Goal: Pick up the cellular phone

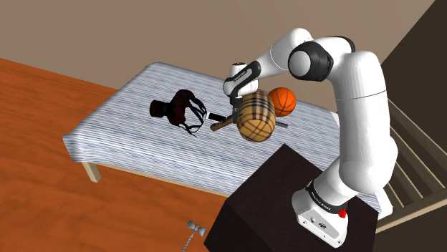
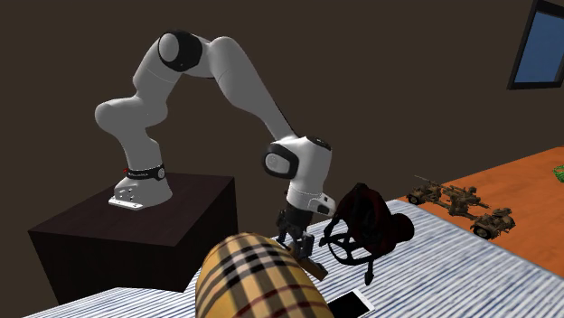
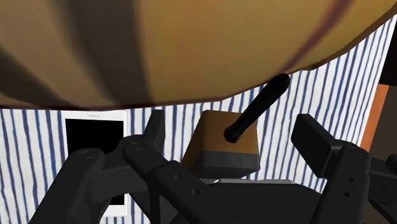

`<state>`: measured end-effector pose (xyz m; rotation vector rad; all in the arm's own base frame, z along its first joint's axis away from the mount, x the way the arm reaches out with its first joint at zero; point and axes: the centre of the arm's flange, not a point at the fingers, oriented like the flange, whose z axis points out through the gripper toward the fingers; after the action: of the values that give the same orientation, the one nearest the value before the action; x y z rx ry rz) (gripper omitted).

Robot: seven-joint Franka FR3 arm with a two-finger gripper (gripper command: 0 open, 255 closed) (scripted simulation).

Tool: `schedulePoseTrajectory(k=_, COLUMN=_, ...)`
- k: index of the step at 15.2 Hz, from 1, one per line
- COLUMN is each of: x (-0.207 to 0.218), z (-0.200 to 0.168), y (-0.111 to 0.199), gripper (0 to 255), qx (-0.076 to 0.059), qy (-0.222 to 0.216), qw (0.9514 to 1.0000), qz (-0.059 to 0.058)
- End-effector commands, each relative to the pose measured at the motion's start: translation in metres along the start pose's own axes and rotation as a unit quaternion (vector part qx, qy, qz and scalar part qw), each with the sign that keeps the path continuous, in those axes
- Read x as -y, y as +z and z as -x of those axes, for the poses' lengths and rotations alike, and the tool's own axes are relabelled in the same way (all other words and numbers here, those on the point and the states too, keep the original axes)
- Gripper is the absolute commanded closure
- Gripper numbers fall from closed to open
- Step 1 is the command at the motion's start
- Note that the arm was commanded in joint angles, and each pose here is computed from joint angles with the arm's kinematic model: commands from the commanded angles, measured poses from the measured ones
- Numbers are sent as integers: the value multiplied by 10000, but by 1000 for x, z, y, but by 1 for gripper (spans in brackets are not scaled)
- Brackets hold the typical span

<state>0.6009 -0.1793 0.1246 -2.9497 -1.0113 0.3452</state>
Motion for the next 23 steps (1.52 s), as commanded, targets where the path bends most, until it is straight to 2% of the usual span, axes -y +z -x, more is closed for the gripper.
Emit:
schedulePoseTrajectory(k=1, x=-1, z=-2, y=5, gripper=0, qx=-1, qy=0, qw=10000, qz=1)
schedulePoseTrajectory(k=2, x=-2, z=-2, y=5, gripper=255, qx=-1, qy=0, qw=10000, qz=1)
schedulePoseTrajectory(k=11, x=-1, z=-2, y=5, gripper=255, qx=-1, qy=0, qw=10000, qz=1)
schedulePoseTrajectory(k=23, x=4, z=11, y=-57, gripper=255, qx=-1, qy=0, qw=10000, qz=1)
